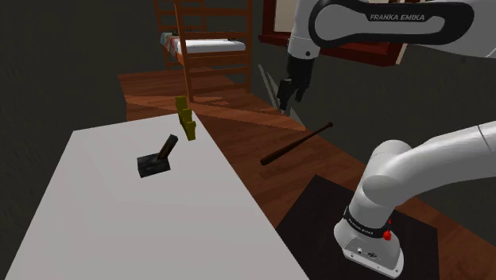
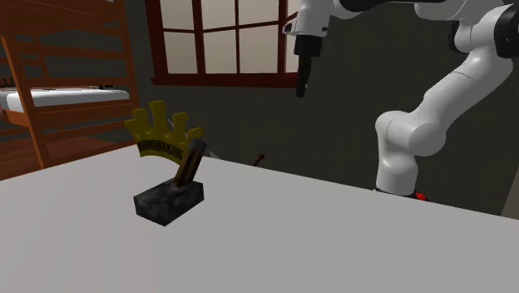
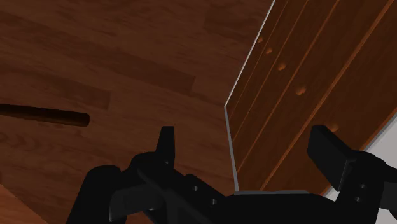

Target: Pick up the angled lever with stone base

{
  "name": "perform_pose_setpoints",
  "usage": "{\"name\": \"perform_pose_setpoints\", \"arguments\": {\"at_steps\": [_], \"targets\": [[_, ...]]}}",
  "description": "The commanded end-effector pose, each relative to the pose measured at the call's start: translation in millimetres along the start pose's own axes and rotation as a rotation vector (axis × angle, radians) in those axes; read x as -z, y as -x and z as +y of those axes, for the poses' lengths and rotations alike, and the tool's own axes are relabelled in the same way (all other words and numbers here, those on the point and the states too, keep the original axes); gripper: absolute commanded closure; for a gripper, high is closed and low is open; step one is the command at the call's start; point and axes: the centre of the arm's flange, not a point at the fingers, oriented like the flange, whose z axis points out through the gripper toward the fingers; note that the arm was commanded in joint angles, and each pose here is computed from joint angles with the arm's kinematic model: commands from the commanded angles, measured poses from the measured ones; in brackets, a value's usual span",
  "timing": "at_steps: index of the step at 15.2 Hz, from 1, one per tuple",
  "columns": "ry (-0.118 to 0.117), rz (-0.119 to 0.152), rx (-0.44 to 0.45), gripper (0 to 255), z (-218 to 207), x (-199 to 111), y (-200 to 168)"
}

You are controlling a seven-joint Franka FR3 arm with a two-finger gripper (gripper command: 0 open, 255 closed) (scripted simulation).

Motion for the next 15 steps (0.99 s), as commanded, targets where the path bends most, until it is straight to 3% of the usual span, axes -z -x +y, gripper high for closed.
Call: {"name": "perform_pose_setpoints", "arguments": {"at_steps": [1,15], "targets": [[0.000,0.000,0.000,0,0,0,0],[-0.057,-0.046,0.455,0,-118,-28,-140]]}}
